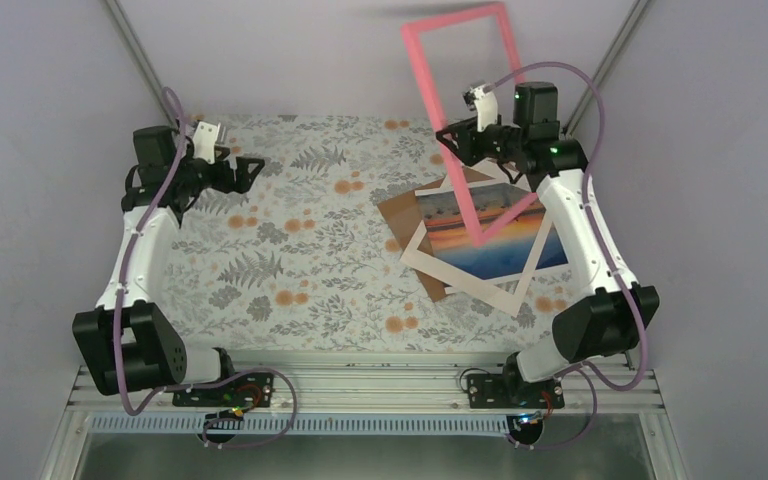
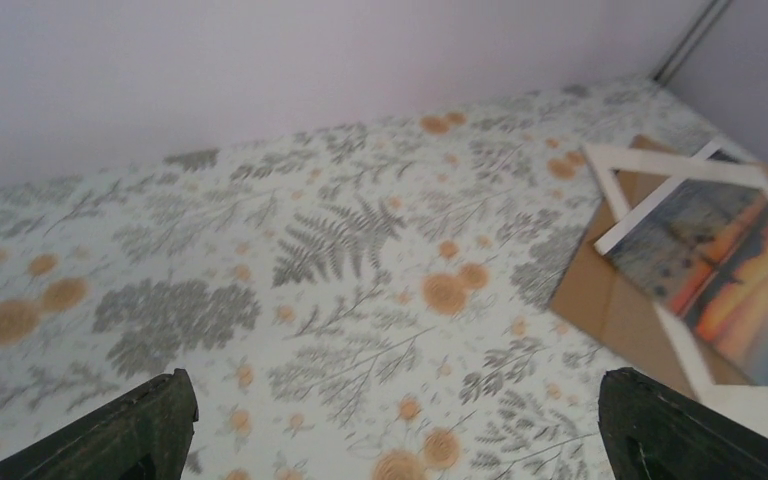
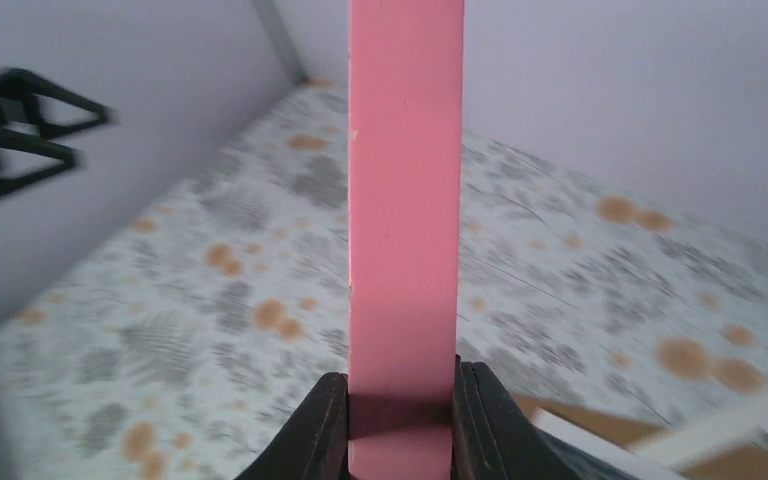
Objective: Put the photo into the frame
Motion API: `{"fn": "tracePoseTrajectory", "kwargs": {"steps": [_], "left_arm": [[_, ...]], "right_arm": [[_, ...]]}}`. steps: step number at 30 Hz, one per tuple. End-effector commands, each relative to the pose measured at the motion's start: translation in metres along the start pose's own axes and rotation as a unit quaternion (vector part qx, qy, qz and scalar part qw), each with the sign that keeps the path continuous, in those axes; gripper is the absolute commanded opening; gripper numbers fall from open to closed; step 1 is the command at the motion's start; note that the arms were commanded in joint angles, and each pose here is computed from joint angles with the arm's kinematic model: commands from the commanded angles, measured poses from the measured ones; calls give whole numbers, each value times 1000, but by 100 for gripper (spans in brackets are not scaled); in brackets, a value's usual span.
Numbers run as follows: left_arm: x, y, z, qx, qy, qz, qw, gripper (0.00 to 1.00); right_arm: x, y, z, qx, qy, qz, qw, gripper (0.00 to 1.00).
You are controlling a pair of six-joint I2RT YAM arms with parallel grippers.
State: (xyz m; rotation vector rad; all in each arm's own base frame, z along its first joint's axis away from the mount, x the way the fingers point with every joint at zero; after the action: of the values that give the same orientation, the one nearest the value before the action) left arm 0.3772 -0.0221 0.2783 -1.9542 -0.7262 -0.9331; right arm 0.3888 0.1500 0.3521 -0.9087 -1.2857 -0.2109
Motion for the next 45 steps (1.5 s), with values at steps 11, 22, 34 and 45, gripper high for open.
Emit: {"fn": "tracePoseTrajectory", "kwargs": {"steps": [11, 22, 34, 45], "left_arm": [[36, 18, -68, -189, -36, -60, 979, 100], [23, 72, -131, -299, -72, -46, 951, 100], [31, 149, -157, -330, -123, -43, 935, 100], [34, 201, -185, -383, -149, -57, 910, 98]], "right_arm": [[99, -81, 118, 433, -23, -180, 883, 3], [93, -107, 144, 466, -17, -169, 868, 4], [98, -110, 144, 462, -4, -168, 871, 3], [98, -109, 143, 463, -1, -167, 870, 3]]}}
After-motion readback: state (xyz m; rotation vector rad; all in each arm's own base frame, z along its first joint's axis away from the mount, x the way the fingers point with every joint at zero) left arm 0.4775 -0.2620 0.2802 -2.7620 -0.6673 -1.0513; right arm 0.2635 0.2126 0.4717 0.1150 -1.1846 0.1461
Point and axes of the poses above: each gripper's point midway between its finger pads, its own y axis out along the fingers, its own z axis along the line the jaws close on, x = y × z, the point moved 3 cm from there along -y, back along the fingers, and after that the axes turned 12 degrees about -y, right-handed, at the moved point
